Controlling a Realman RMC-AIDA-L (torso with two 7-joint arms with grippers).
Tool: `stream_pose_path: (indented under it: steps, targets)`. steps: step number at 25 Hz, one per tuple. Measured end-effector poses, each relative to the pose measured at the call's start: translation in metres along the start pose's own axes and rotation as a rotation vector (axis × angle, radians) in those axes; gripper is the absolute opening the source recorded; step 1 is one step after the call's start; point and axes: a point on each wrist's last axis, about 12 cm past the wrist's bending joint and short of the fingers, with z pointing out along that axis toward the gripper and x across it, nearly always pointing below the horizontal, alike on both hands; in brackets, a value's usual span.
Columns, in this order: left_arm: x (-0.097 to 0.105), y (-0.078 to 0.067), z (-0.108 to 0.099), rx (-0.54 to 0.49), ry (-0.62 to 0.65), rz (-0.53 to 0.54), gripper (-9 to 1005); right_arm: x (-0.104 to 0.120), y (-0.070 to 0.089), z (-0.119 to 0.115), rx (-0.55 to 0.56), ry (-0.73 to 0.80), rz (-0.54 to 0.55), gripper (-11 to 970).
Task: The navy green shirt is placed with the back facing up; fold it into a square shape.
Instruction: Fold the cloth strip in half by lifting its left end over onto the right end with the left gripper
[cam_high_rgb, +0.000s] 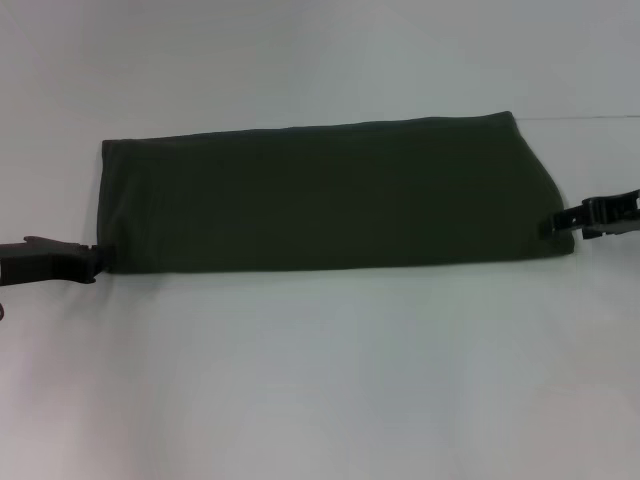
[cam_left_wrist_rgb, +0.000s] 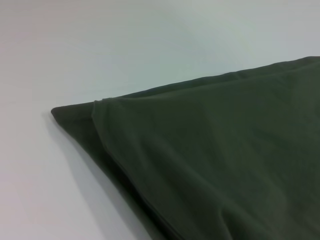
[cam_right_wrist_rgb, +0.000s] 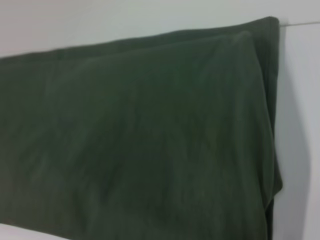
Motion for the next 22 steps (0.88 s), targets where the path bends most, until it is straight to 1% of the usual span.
stream_pose_path:
  steps: [5,10,22]
  targets:
    - [0.000,0.000,0.000,-0.001,0.000,0.000,17,0.003,0.002,0.011,0.024,-0.004,-0.015,763]
    - [-0.001,0.000,0.000,-0.001,-0.003,-0.001,17,0.005,0.006,0.020,0.036,-0.019,-0.037,761]
    - [-0.002,0.000,0.000,0.005,-0.002,-0.006,17,0.007,0.011,0.027,0.047,-0.034,-0.057,758]
